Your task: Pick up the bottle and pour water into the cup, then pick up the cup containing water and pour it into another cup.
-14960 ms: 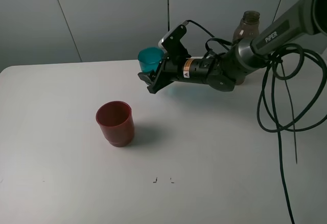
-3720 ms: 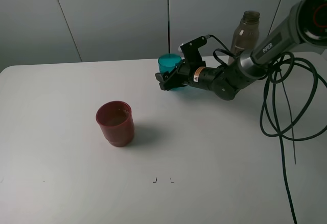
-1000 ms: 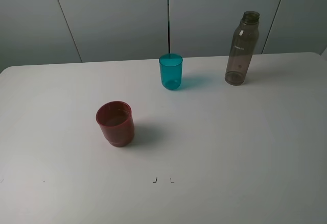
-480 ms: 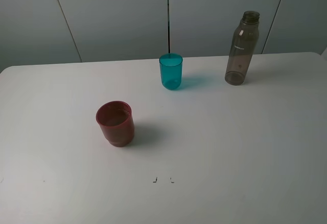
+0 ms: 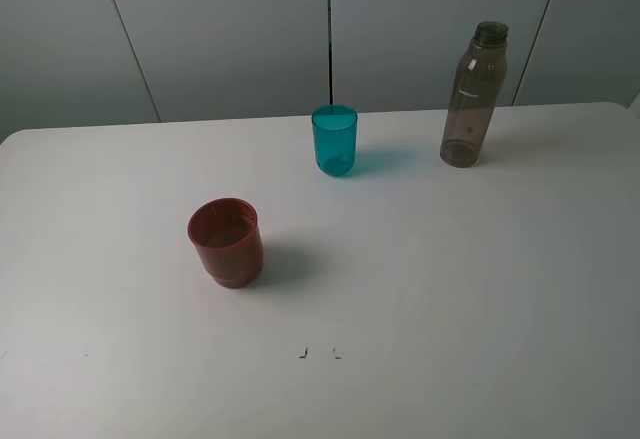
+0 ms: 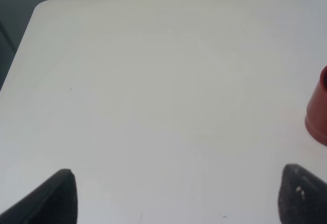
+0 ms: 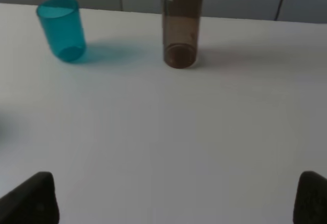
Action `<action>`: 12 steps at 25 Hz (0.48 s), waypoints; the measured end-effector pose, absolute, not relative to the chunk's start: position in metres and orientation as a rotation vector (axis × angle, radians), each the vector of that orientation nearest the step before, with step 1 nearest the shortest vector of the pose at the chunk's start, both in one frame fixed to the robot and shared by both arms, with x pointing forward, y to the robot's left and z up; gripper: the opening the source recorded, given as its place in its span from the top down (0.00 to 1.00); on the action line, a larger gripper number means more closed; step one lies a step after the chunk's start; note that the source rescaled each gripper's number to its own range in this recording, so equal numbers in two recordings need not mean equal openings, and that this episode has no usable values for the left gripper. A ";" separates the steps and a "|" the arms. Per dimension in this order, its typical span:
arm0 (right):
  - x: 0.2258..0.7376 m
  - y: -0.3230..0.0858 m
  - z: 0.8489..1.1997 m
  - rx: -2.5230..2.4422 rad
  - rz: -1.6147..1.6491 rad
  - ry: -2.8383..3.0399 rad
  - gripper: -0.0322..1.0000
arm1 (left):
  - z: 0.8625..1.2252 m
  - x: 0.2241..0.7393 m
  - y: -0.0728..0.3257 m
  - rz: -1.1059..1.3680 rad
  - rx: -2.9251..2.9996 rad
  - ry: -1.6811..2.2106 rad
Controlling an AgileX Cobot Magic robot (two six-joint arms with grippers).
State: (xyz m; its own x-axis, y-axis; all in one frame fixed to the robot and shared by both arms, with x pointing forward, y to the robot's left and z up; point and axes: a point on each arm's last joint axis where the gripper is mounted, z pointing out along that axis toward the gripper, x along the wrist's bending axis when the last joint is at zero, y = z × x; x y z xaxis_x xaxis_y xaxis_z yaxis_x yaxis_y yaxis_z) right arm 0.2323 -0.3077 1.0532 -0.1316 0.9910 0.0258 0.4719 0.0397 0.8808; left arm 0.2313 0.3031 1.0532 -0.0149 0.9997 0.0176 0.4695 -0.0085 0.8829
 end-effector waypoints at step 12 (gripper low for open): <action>0.231 -0.306 1.053 1.585 0.931 1.538 0.00 | 1.053 0.231 0.303 0.961 1.562 1.569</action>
State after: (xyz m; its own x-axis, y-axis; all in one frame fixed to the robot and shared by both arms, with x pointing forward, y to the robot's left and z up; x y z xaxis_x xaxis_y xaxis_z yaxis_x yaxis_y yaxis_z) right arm 0.2311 -0.3061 1.0532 0.0238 0.9997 0.0108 0.4728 -0.0208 0.8809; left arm 0.2313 0.3031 1.0532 -0.0149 0.9997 0.0176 0.4695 -0.0085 0.8829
